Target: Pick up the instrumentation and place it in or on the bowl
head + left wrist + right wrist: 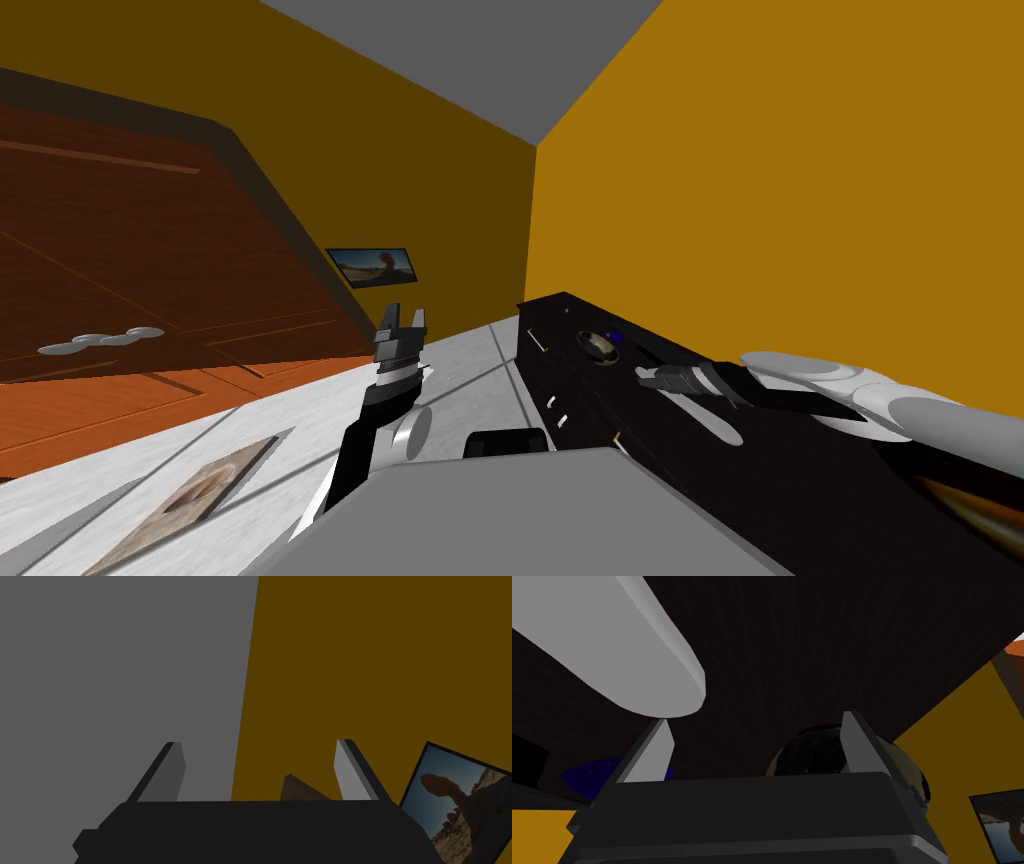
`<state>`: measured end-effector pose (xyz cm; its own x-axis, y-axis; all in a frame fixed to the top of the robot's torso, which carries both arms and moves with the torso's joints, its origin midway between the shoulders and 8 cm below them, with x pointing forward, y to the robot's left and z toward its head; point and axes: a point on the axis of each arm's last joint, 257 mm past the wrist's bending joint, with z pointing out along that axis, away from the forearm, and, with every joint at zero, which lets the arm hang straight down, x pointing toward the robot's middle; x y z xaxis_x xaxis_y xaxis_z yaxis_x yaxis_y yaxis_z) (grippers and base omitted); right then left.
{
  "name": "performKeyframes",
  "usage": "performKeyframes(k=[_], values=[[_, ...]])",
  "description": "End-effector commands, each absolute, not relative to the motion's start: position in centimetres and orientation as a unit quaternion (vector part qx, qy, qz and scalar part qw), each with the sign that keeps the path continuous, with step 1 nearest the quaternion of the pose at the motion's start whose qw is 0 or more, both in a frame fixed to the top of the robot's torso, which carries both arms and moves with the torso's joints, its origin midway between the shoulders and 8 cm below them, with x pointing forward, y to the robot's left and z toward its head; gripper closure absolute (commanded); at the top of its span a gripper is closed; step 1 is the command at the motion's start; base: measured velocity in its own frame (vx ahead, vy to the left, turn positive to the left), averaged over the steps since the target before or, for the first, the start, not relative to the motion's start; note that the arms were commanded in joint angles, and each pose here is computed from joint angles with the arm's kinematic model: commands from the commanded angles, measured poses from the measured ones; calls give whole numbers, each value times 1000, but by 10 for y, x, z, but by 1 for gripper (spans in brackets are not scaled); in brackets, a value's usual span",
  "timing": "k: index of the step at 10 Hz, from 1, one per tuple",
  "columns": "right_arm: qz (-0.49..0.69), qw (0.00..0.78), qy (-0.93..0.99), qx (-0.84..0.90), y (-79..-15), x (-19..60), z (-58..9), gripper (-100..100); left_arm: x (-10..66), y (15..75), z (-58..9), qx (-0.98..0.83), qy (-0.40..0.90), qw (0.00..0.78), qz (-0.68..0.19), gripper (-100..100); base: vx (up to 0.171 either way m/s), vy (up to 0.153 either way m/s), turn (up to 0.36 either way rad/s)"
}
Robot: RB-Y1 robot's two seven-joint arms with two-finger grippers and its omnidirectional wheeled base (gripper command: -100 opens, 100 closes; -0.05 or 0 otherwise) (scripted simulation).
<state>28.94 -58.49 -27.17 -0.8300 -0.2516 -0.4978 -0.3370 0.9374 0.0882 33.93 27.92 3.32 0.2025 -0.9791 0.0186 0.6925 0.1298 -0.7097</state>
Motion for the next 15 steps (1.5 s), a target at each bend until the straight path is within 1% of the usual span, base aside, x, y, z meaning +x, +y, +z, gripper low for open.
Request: performKeyframes(k=[1, 3, 5, 6, 7, 10, 11, 12, 13, 14, 15], values=[[75, 233, 957, -157, -593, 277, -272, -100, 339, 279, 33, -304, 236, 714, -586, 0, 36, 7, 55], [35, 176, 970, -164, -635, 233, -275, -100, 339, 279, 33, -304, 236, 714, -586, 0, 72, 9, 104], [35, 176, 970, -164, -635, 233, -275, -100, 339, 279, 33, -304, 236, 714, -586, 0, 38, 4, 6], [20, 149, 975, -166, -651, 213, -276, -100, 339, 279, 33, -304, 236, 714, -586, 0, 24, 3, 60], [20, 149, 975, -166, -651, 213, -276, -100, 339, 279, 33, -304, 236, 714, -586, 0, 27, 1, 32], [-1, 88, 982, -168, -679, 161, -281, -100, 339, 279, 33, -304, 236, 714, -586, 0, 47, 8, 49], [-3, 76, 983, -168, -683, 151, -283, -100, 339, 279, 33, -304, 236, 714, -586, 0, 52, -2, 28], [-1, 85, 982, -168, -680, 157, -280, -100, 339, 279, 33, -304, 236, 714, -586, 0, 21, -2, 2], [-1, 83, 982, -168, -680, 156, -281, 0, 339, 279, 33, -304, 236, 714, -586, 0, 0, 0, 0], [-2, 84, 983, -165, -680, 151, -293, -100, 339, 279, 33, -304, 236, 714, -586, 0, 13, -3, 53], [-2, 84, 983, -164, -680, 149, -298, -100, 339, 279, 33, -304, 236, 714, -586, 0, 18, -4, 49]])
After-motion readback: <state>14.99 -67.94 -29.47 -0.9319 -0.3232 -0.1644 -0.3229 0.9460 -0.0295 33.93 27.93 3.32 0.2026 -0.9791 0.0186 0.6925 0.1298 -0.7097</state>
